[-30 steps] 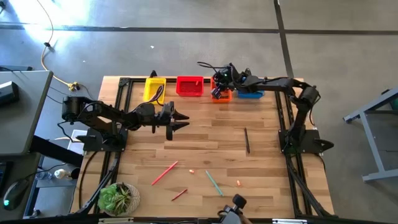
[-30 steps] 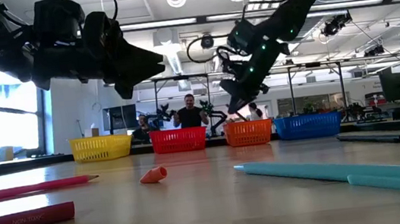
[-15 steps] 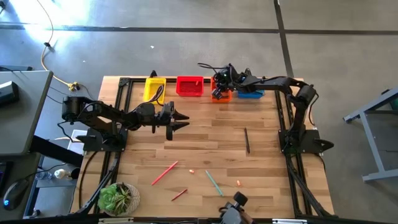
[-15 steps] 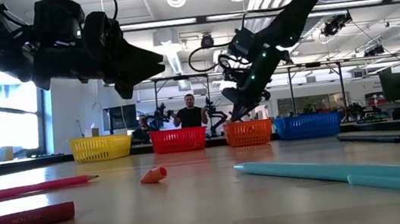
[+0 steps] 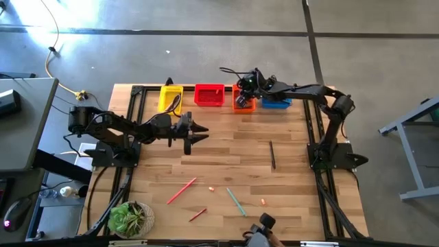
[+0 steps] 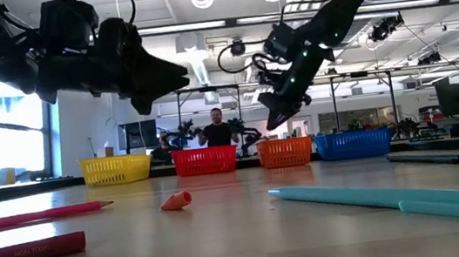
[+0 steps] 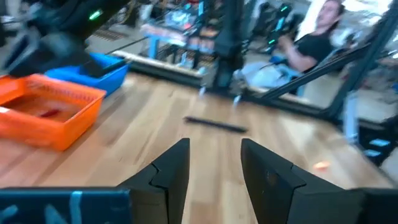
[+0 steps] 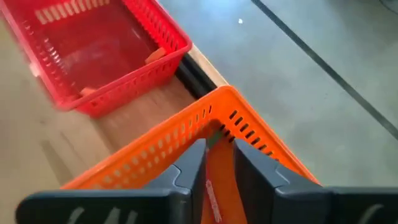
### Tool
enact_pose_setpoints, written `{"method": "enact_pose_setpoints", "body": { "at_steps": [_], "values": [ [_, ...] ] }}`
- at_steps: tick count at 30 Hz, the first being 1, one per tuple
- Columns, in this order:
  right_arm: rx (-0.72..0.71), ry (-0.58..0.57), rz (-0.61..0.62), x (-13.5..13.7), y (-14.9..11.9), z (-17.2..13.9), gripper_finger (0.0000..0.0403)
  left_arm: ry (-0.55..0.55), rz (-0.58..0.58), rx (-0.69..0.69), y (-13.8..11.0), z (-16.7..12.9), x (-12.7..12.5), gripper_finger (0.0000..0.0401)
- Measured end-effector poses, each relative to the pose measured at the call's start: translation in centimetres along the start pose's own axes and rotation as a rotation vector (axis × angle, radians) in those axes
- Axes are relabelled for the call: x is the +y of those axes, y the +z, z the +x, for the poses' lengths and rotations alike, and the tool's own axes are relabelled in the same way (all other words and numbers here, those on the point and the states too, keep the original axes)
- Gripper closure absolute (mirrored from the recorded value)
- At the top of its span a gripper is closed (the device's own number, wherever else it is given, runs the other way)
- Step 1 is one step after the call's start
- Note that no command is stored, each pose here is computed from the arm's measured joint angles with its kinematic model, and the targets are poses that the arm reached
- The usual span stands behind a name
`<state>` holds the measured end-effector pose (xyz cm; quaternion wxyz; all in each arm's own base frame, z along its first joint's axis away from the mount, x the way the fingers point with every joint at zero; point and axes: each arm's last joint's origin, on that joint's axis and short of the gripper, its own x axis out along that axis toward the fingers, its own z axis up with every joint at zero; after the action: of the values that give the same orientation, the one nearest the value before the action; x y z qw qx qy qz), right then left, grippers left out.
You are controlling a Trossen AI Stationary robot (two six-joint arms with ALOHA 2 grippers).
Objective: Sort crayons/erasers/pens/pencils in bins
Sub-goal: Put the green crayon into the orange basket, then put the pink pencil into the blue basket
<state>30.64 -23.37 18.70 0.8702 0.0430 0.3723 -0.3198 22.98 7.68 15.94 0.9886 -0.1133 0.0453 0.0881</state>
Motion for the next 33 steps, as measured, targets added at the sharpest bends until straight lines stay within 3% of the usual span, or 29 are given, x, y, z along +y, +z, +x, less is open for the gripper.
{"method": "enact_pose_setpoints", "body": {
  "at_steps": [7, 16, 22, 27, 33],
  "values": [
    [0.027, -0.004, -0.061, 1.4, -0.4, -2.2, 0.0398, 0.066, 0.018, 0.061, -0.7, 0.0, 0.2, 0.0270],
    [-0.268, 0.089, -0.020, 6.1, -2.9, -6.2, 0.0400, 0.056, 0.033, 0.086, -0.9, 0.0, 0.2, 0.0270],
    [-0.508, 0.217, 0.044, 9.0, -6.5, -9.0, 0.0402, 0.037, 0.029, 0.103, -1.1, 0.0, -0.1, 0.0273],
    [-0.586, 0.282, 0.092, 9.9, -9.7, -9.6, 0.0403, 0.015, 0.037, 0.130, -1.5, 0.1, -0.9, 0.0303],
    [-0.650, 0.286, 0.089, 9.8, -10.0, -10.3, 0.0403, 0.051, 0.068, 0.162, -2.1, 0.2, -2.0, 0.0361]
  ]
}}
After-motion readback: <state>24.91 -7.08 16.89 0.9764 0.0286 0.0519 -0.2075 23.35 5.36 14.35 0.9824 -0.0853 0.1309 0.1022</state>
